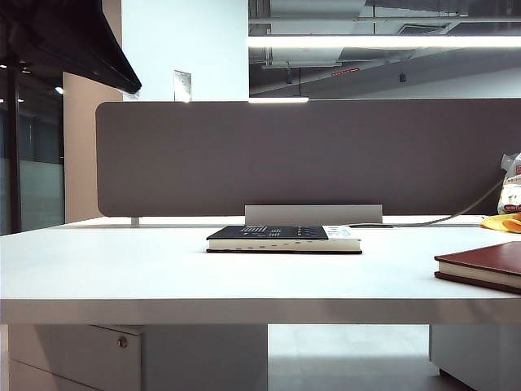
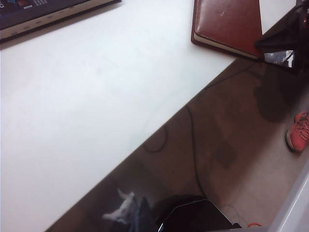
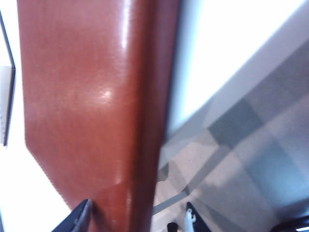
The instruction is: Pick up the red book and place it on top of the black book.
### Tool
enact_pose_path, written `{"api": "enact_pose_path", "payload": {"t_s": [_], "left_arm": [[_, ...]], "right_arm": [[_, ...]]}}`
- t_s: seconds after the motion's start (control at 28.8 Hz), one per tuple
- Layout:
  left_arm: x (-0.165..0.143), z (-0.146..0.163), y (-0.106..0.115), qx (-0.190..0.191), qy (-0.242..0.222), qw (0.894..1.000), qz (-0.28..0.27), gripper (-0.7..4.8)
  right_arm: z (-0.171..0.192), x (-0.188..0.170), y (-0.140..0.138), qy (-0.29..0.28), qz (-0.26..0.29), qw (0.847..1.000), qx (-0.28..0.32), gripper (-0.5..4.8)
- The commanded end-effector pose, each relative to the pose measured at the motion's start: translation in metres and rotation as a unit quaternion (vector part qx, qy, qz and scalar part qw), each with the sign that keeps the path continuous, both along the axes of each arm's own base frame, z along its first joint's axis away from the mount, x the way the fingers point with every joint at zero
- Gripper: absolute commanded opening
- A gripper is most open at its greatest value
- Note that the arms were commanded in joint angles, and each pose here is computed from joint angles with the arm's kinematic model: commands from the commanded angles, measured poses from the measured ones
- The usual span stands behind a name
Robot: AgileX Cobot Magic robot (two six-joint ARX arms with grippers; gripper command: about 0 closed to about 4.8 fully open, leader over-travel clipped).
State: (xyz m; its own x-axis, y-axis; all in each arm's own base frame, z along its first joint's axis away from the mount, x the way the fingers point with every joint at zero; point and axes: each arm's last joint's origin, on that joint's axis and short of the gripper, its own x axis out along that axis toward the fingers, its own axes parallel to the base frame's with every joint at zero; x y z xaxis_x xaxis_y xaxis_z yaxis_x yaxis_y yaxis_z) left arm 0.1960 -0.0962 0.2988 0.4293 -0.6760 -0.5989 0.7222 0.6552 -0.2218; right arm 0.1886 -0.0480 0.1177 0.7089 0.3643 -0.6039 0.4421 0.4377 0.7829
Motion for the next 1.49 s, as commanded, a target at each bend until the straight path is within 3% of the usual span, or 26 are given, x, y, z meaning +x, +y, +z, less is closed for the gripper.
{"api": "enact_pose_path", "payload": {"t_s": [0.03, 0.45, 0.52, 0.63, 0.73, 0.9, 1.32, 1.49], "left_arm": [[0.000, 0.002, 0.000, -0.002, -0.005, 1.000, 0.002, -0.05], [0.000, 0.001, 0.000, 0.000, -0.001, 1.000, 0.003, -0.05], [0.000, 0.001, 0.000, 0.000, -0.001, 1.000, 0.003, -0.05], [0.000, 0.001, 0.000, 0.000, -0.001, 1.000, 0.003, -0.05], [0.000, 0.001, 0.000, 0.000, -0.001, 1.000, 0.003, -0.06], [0.000, 0.001, 0.000, 0.000, -0.001, 1.000, 0.003, -0.05], [0.000, 0.001, 0.000, 0.000, -0.001, 1.000, 0.003, -0.05], [0.000, 0.001, 0.000, -0.002, 0.003, 1.000, 0.007, -0.05]], "right_arm": [[0.002, 0.002, 0.000, -0.015, 0.005, 1.000, 0.001, 2.48], [-0.007, 0.015, 0.014, -0.018, 0.034, 0.999, 0.029, 2.47], [-0.007, 0.015, 0.014, -0.018, 0.035, 0.999, 0.029, 2.30], [-0.007, 0.015, 0.015, -0.021, 0.037, 0.999, 0.031, 1.52], [-0.007, 0.015, 0.015, -0.021, 0.037, 0.999, 0.031, 1.43], [-0.007, 0.015, 0.015, -0.023, 0.043, 0.998, 0.036, 0.73], [0.002, 0.021, 0.016, -0.084, 0.088, 0.991, 0.058, -0.01], [0.006, 0.022, 0.016, -0.105, 0.102, 0.987, 0.067, -0.01]]}}
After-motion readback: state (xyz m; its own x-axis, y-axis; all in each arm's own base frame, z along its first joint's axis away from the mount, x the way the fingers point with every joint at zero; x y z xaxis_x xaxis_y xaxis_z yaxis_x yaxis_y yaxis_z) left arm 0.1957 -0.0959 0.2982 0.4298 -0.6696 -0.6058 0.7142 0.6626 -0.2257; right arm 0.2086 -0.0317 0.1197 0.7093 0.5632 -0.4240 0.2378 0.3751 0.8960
